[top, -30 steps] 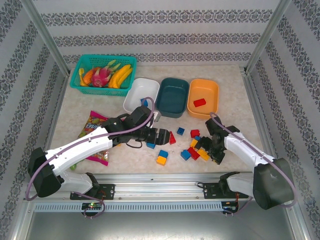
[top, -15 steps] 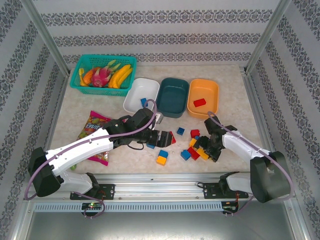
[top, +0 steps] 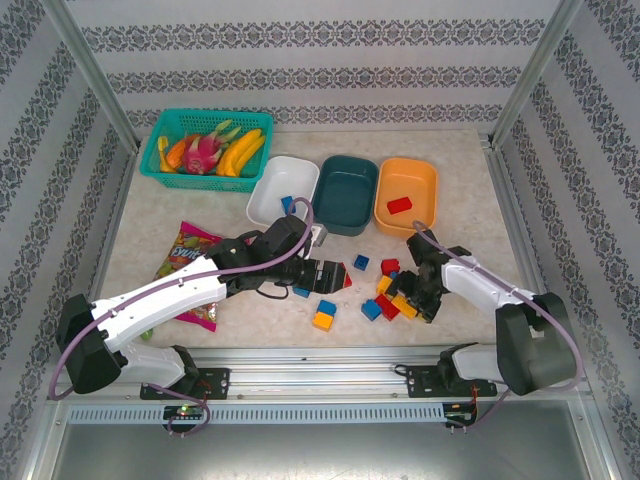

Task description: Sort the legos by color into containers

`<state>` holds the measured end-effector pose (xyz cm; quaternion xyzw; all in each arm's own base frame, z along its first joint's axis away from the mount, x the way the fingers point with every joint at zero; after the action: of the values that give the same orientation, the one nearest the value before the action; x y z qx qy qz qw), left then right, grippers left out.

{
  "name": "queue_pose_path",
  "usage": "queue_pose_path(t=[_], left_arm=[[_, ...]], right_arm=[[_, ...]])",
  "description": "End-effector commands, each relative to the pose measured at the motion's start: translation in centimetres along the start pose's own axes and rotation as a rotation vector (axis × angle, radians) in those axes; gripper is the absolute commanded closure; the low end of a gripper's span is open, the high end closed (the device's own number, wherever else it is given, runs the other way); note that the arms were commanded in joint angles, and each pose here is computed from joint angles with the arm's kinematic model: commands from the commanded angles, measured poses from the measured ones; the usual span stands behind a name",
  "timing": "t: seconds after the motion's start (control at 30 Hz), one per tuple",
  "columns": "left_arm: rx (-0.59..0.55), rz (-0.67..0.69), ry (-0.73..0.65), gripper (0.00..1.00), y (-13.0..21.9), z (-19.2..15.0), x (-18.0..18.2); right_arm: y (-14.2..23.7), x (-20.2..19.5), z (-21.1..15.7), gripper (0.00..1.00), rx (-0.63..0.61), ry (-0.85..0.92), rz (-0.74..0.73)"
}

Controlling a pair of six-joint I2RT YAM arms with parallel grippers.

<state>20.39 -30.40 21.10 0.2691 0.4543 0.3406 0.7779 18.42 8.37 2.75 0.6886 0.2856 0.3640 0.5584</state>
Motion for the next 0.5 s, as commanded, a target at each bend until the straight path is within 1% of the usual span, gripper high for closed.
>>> queue_pose_path(t=[0.0,0.2,0.33,0.4,0.47], left_arm=[[-0.036,-0.020,-0.001,0.14,0.0,0.6,-1.0],[-0.042,-0.019,-0.002,0.13,0.1,0.8,-1.1],[-0.052,-0.016,-0.001,0.13,0.3,1.0,-1.1],[-0.058,-0.014,0.000,0.13,0.5,1.1,-1.1],[-0.066,-0.015,-0.002,0.14,0.7,1.3,-1.2]], right_arm=[[-0.9,-2.3,-0.5,0.21,0.029,-0.021,-0.125],[-1.2,-2.0,-0.2,0.27,0.041,-0.018,-0.148],[-1.1,-1.8,-0.1,0.38,0.041,-0.013,-0.149],[-0.5,-1.7,0.1,0.42,0.024,-0.010,-0.146],[0.5,-1.6,0.2,0.45,-0.002,-0.002,-0.148]])
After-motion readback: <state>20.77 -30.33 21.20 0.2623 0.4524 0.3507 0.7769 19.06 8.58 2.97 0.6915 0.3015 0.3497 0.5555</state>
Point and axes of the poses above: each hand's point on the last joint's axis, 136 mm out from that joint toward the fingers, its own y axis back along the fingers, its own x axis along the line the jaws close on, z = x × y, the point moved 1 cm from there along y, back along the fingers, and after that the axes turned 2 degrees about y, right-handed, at the moved point
